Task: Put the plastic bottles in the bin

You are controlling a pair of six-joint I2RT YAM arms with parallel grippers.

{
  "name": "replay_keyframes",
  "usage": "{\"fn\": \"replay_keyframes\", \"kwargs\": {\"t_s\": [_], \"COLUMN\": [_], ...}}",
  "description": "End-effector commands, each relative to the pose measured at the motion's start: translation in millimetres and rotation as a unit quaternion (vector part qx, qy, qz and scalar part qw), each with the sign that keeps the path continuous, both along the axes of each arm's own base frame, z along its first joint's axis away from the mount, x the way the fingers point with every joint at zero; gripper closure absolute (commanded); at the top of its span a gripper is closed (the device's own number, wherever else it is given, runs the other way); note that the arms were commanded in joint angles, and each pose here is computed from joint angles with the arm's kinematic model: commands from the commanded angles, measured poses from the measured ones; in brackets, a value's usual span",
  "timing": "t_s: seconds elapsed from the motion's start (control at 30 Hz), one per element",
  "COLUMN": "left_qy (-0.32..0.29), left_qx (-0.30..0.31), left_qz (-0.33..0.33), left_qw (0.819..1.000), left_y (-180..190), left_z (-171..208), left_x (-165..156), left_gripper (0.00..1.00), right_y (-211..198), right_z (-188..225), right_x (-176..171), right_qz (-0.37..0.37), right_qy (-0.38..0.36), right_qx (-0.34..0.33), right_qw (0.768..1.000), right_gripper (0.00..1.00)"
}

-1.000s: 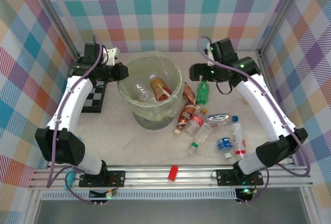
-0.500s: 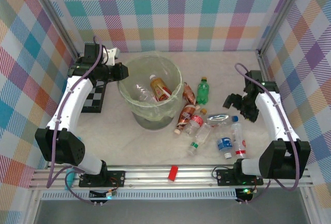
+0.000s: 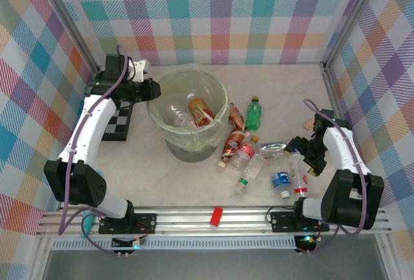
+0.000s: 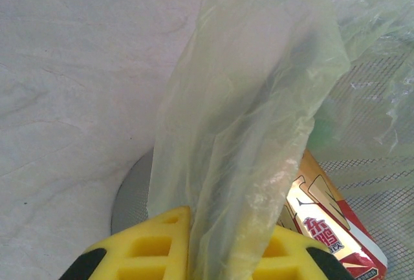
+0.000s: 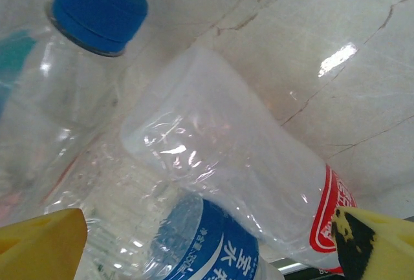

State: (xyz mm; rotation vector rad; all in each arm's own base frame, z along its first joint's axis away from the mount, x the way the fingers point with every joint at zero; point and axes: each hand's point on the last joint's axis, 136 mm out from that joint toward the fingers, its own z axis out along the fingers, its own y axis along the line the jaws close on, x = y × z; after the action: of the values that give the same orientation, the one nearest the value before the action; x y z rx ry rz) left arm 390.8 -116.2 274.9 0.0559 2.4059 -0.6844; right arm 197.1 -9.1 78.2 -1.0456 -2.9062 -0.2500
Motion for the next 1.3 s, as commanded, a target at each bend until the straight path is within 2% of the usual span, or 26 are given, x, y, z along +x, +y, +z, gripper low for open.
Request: {"fn": "replay_keyframes", "kwargs": {"t_s": [0.0, 0.47, 0.77, 0.93, 1.03, 1.17, 1.27], "left_qy": [0.009, 0.006, 0.002, -0.002, -0.003, -0.003, -0.005], "left_qx": [-0.031, -0.039, -0.052, -0.059, -0.059, -0.061, -0.065], "left_qz": [-0.01, -0.008, -0.006, -0.002, 0.0, 0.002, 0.003], "left_qw": [0.999, 0.999, 0.999, 0.998, 0.998, 0.998, 0.998], "left_y": [-9.0, -5.3, -3.2, 0.0, 1.3, 2.4, 2.3], "left_z": [-1.1, 3.1, 6.8, 9.7, 10.3, 10.3, 12.0], "left_x": [0.2, 1.0, 1.0, 1.1, 1.2, 2.0, 2.2], "left_gripper": [0.85, 0.85, 0.85, 0.85, 0.85, 0.85, 0.85], "right_y": [2.4, -7.1, -29.4, -45.4, -49.5, -43.0, -34.5], "right_z": [-10.1, -43.4, -53.0, -47.3, -40.1, -28.5, -31.2], "right_x": [-4.9, 4.7, 16.2, 22.2, 22.7, 14.5, 6.5], "right_qz": [0.003, -0.006, -0.063, -0.116, -0.13, -0.134, -0.136], "right_qy": [0.013, 0.057, 0.037, 0.007, -0.006, -0.019, -0.014], "right_qx": [0.013, 0.016, 0.021, 0.046, 0.055, 0.057, 0.072], "right_qw": [1.0, 0.998, 0.997, 0.992, 0.99, 0.989, 0.988], "right_gripper": [0.03, 0.04, 0.16, 0.21, 0.2, 0.06, 0.02]}}
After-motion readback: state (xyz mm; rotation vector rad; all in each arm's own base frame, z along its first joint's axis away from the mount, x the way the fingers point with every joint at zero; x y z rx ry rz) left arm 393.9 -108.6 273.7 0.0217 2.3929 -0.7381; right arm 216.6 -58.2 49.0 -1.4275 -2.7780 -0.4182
